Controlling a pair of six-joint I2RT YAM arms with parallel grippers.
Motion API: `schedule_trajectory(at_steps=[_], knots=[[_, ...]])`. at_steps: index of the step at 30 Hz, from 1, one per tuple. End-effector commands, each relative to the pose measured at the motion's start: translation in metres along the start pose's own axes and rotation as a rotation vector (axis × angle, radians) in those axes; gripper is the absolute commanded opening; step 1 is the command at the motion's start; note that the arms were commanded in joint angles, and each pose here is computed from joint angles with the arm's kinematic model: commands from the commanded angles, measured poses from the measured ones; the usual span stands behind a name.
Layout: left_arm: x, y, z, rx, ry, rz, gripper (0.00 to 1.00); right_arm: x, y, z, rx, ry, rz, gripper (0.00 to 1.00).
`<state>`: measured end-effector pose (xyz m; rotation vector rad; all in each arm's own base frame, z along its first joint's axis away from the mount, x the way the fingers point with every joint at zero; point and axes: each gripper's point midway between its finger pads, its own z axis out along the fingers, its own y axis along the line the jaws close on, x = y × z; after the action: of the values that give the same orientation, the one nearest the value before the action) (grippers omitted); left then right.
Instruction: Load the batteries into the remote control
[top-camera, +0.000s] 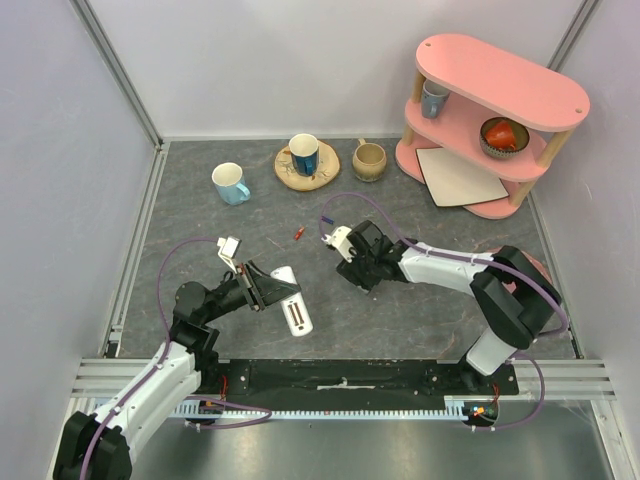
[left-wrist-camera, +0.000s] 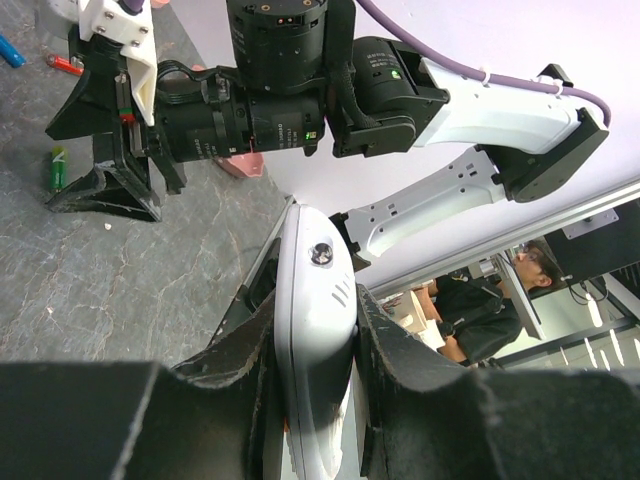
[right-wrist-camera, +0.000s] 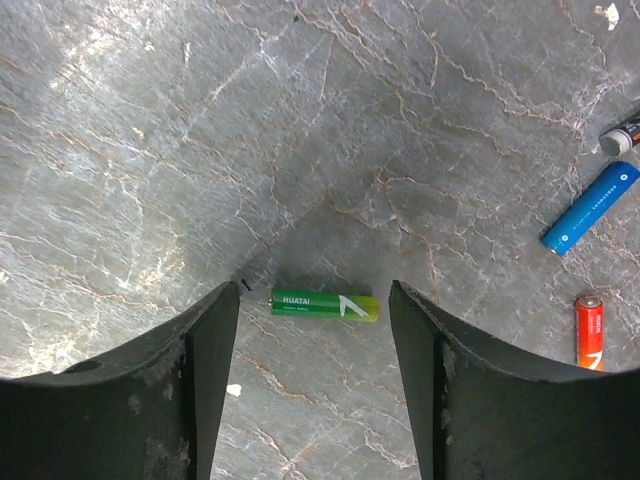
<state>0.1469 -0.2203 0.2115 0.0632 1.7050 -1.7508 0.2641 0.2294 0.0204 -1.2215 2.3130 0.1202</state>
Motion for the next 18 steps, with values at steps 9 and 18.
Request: schedule_trajectory(at_steps=[9, 18], knots=[[-0.005, -0.003, -0.001, 0.015, -0.034, 0.027, 0.02, -0.056, -0.029, -0.049, 0.151, -0.202, 0.288, 0.77], [-0.007, 0.005, 0.000, -0.013, -0.053, 0.011, 0.02, -0.027, -0.034, -0.047, 0.373, -0.207, 1.163, 0.65]])
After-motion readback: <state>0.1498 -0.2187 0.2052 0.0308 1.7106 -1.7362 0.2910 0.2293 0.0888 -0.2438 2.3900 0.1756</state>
